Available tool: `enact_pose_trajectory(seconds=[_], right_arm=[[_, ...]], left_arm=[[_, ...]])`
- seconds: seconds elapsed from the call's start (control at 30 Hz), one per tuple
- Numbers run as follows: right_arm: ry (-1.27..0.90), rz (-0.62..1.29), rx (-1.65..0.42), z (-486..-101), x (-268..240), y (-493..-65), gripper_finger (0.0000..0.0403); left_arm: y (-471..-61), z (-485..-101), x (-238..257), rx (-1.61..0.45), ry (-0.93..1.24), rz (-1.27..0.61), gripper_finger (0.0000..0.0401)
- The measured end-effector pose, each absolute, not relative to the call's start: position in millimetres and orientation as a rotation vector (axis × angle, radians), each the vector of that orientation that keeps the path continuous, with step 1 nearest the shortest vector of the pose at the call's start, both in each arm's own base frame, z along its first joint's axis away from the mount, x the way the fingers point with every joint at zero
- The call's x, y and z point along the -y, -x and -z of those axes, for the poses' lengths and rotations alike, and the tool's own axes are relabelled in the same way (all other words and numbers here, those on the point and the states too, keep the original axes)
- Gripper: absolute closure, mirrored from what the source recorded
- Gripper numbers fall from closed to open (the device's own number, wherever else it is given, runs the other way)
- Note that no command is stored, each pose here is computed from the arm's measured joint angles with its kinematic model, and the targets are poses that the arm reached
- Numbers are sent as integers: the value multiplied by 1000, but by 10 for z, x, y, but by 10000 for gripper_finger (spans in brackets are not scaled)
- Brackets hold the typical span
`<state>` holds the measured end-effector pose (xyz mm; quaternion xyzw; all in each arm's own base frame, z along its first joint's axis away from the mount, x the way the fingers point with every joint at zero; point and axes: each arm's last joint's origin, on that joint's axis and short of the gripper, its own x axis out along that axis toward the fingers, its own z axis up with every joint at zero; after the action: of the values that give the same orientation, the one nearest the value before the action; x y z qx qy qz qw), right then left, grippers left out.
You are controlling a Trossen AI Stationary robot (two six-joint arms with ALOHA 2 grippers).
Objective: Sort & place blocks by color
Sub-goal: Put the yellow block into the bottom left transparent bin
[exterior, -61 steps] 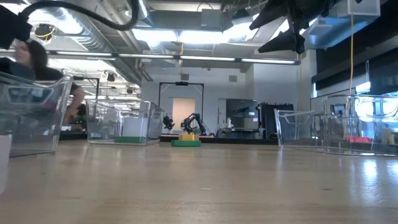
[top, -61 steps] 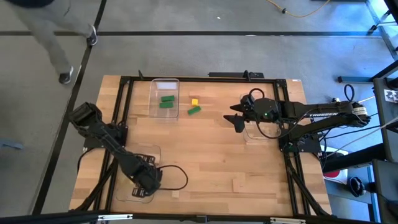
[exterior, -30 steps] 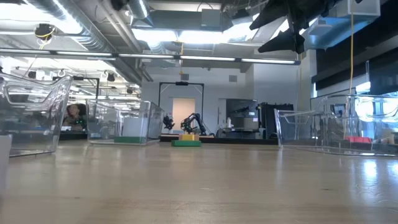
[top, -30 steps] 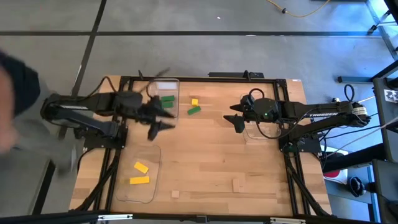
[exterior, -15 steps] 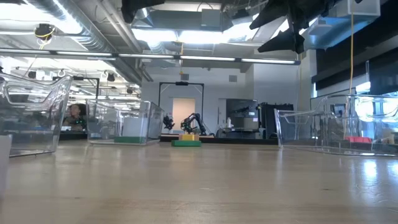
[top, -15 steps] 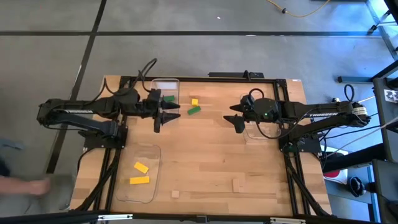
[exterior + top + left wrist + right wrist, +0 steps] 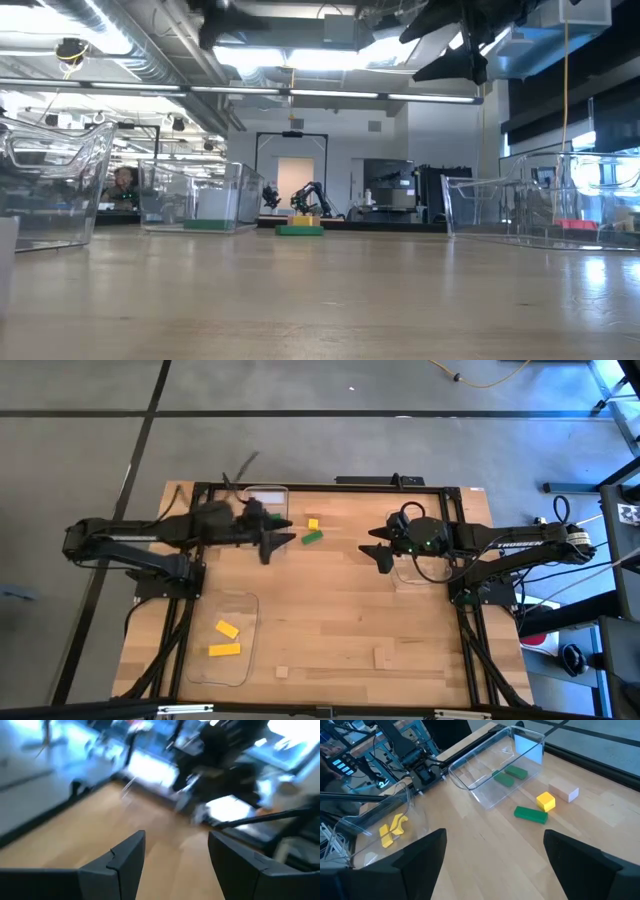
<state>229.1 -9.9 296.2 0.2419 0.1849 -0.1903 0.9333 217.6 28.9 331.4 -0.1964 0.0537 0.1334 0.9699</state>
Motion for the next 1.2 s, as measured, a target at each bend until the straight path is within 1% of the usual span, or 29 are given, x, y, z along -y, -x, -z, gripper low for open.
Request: enact_pose_trajectory(seconds=[0.13,0.27,0.43,0.5,0.63,0.77,0.9,1.1,1.2], right_arm=[[-507,392,-376,-2962,99,-2291,67],[-525,388,-350,-2982,99,-2301,67],[-515,371,-284,-3044,101,-2328,67],[-512,366,-263,-3064,102,-2335,67],[-512,366,-260,-3066,102,-2336,67],[-513,367,-259,-3067,102,-2336,67],[-511,398,-249,-3068,111,-2333,67],[-510,404,-248,-3067,114,-2333,67],[-509,405,-251,-3064,113,-2332,67]], left_arm=[[-2450,-3310,-523,-209,452,-353,194],[-2832,-3219,-862,-371,514,-488,194],[-3244,-2960,-1266,-629,519,-698,194],[-3390,-2812,-1375,-695,531,-763,194],[-3669,-2525,-1510,-711,608,-817,194],[-3837,-2136,-1574,-766,688,-876,194],[-3909,-1856,-1591,-819,666,-931,194],[-3950,-1721,-1511,-804,669,-1043,194],[-3969,-1739,-1477,-750,641,-1104,195]])
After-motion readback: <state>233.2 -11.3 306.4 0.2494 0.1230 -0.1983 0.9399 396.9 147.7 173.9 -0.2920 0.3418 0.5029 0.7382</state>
